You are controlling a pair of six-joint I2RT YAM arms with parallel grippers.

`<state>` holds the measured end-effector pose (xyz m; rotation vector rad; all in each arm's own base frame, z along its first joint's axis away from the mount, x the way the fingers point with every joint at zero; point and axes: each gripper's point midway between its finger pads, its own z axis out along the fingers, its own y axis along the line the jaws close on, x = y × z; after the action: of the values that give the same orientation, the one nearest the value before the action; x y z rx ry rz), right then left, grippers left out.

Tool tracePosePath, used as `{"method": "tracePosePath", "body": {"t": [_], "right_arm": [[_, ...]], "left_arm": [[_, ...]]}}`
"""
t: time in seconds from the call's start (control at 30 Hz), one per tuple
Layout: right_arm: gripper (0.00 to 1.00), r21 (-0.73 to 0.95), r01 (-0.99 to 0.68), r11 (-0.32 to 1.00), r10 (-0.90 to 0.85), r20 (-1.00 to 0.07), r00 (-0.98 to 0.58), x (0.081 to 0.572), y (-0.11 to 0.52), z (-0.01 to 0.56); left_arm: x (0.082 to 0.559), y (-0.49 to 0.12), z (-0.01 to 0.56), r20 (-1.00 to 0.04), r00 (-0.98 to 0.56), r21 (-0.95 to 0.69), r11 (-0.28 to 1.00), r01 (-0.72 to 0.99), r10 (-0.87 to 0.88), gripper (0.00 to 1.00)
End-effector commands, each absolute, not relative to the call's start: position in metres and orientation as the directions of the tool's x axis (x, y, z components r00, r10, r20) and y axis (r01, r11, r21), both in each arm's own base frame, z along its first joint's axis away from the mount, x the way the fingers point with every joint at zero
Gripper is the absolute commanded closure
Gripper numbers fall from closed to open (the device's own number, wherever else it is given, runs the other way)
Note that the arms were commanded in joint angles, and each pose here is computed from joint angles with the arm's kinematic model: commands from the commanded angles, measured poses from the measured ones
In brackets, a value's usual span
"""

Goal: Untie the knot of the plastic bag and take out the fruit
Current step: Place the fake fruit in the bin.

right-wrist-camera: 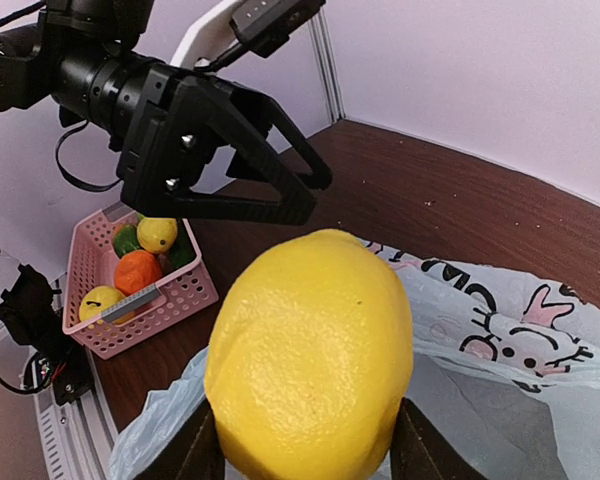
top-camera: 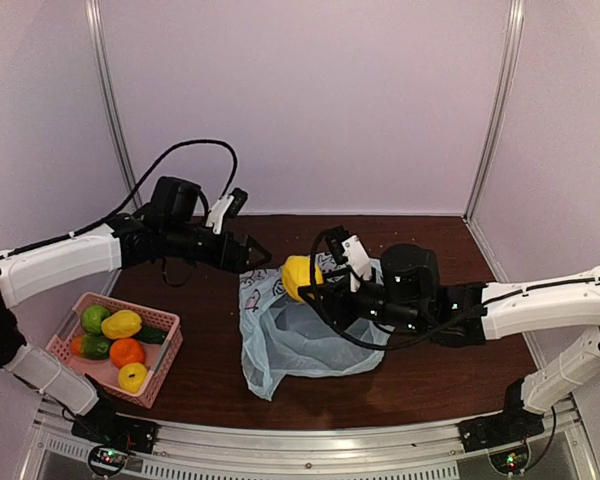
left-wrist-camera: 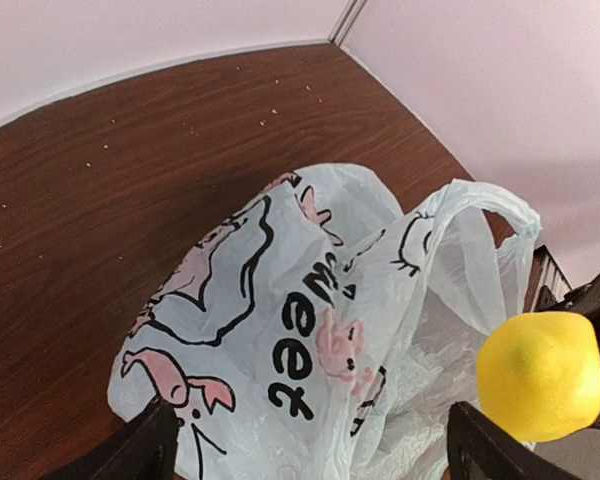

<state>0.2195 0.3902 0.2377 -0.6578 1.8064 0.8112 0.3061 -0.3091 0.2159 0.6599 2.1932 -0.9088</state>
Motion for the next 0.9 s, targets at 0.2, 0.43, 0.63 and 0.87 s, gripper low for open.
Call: {"method": "tracePosePath", "body": {"t": [0.2, 0.43, 0.63, 0.87], "right_arm": [[0.57, 0.18, -0.786, 0.592, -0.071, -0.959, -0.273, 0.203, 0.411, 0.277], [0.56, 0.174, -0.851, 0.496, -0.114, -0.958, -0.262, 0.175, 0.48, 0.276], [0.56, 0.195, -0.903, 0.383, -0.15, -0.951, -0.269, 0.15, 0.554, 0.267], [0.56, 0.208, -0.935, 0.286, -0.228, -0.933, -0.277, 0.138, 0.625, 0.234]], "left_arm": [[0.324, -0.204, 0.268, -0.795, -0.592, -0.292, 0.773, 0.563, 0.131, 0.03], [0.331, -0.139, 0.306, -0.867, -0.495, -0.228, 0.84, 0.492, 0.055, 0.03], [0.334, -0.102, 0.298, -0.91, -0.408, -0.082, 0.934, 0.347, 0.072, 0.03], [0.328, -0.089, 0.286, -0.908, -0.411, -0.045, 0.953, 0.298, 0.086, 0.02]]}}
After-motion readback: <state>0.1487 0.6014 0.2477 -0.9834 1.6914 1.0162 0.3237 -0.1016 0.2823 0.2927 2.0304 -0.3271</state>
